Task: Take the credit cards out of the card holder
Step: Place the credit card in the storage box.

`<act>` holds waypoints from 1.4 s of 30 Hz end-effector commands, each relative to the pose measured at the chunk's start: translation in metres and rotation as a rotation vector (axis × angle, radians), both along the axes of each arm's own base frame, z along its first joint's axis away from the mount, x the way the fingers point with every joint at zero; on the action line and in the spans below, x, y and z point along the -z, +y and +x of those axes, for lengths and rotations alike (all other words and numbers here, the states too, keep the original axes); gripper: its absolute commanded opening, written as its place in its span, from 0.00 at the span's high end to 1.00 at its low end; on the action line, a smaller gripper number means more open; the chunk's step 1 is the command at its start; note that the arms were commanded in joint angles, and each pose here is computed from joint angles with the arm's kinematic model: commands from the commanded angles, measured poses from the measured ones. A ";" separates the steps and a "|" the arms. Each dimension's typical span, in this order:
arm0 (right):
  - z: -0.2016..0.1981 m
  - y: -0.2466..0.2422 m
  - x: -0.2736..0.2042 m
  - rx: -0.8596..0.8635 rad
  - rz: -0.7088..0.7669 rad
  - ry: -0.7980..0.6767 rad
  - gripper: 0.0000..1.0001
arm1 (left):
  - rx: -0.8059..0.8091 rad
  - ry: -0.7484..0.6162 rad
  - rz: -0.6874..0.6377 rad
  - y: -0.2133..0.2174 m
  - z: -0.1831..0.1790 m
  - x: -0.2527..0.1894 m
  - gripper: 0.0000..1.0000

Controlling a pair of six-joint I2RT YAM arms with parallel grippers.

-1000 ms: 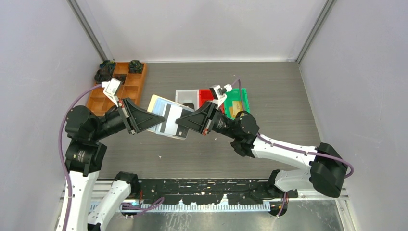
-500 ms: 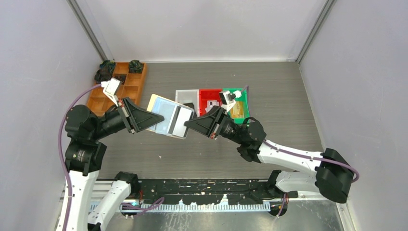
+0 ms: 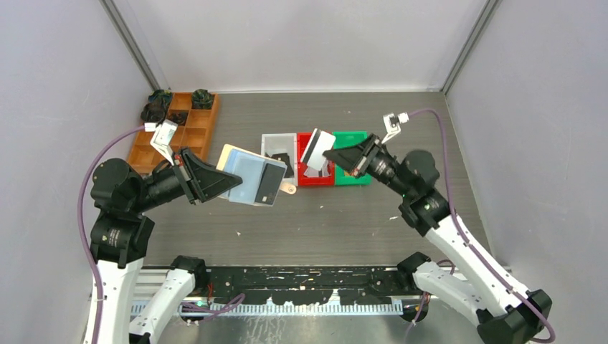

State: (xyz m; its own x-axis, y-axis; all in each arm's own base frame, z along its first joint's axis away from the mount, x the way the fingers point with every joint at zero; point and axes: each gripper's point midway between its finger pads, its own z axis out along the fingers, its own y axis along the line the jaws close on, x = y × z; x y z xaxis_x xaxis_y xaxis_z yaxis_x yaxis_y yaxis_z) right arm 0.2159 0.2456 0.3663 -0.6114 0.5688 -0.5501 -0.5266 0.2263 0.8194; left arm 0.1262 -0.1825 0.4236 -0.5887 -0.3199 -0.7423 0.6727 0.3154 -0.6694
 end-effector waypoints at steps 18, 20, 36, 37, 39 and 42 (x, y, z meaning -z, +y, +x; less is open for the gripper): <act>0.176 0.011 0.208 0.067 -0.746 0.408 0.99 | 0.006 -0.110 0.023 0.002 -0.009 -0.016 1.00; 0.182 0.015 0.217 0.053 -0.768 0.421 0.99 | 0.010 -0.114 0.021 0.002 -0.010 -0.018 1.00; 0.190 0.023 0.259 0.093 -0.941 0.450 0.84 | 0.017 -0.115 0.019 0.002 -0.012 -0.018 1.00; 0.190 0.021 0.256 0.102 -0.942 0.445 0.81 | 0.017 -0.117 0.020 0.002 -0.013 -0.019 1.00; 0.189 0.019 0.247 0.121 -0.939 0.430 0.73 | 0.014 -0.119 0.021 0.002 -0.012 -0.019 1.00; 0.185 0.017 0.225 0.148 -0.921 0.394 0.62 | 0.015 -0.124 0.023 0.002 -0.013 -0.019 1.00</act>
